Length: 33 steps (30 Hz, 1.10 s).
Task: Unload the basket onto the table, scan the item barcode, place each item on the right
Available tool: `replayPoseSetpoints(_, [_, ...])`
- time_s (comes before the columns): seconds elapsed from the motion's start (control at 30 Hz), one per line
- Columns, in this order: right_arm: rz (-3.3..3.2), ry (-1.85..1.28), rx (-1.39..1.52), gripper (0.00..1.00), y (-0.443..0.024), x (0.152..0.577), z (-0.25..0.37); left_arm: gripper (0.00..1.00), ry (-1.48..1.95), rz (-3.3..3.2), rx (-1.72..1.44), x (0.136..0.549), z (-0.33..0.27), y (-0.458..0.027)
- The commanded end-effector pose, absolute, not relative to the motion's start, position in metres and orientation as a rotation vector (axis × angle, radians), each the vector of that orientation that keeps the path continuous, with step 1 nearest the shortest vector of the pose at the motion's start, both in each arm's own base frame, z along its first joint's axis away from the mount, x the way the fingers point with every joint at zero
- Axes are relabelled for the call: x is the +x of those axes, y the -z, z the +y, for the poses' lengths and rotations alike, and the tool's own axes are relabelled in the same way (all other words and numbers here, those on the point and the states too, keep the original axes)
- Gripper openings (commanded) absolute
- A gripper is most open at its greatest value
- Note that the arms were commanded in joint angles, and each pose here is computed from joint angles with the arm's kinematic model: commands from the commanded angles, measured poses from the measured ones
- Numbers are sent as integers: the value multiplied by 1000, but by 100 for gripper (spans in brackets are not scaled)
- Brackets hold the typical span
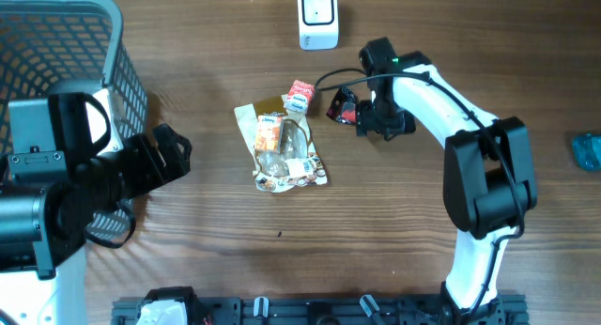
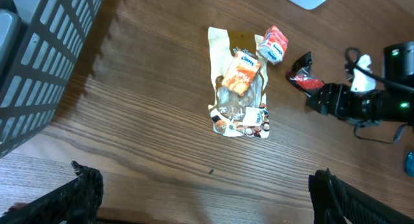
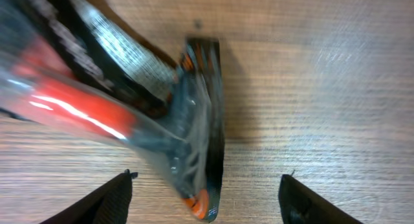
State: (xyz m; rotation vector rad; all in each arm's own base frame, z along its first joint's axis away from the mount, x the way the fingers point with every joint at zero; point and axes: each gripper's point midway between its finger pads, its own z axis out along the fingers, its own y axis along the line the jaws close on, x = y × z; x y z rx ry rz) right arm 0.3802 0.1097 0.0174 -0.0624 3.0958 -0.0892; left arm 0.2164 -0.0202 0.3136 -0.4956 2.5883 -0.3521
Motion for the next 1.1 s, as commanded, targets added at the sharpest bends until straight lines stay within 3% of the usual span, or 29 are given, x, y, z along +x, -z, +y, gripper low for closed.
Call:
replayPoseSetpoints(0.0, [3006,26,-69,79,-51,395,117,100,348,2583,-471,218,-21,-316])
replayPoseSetpoints(0.33, [3001,-46,-427,100,-51,388,128,100,348,2583,-471,218,-21,-316])
replayPoseSetpoints(0.57, [3033,5,-249,100,-54,385,120,100,348,2583,-471,218,-21,-316])
replayPoseSetpoints(0.73, [2984,153,-128,100,-86,388,100,100,348,2583,-471,218,-21,-316])
replayPoseSetpoints(1.07, [2917,164,-109,100,-113,396,79,100,348,2583,-471,218,-21,-316])
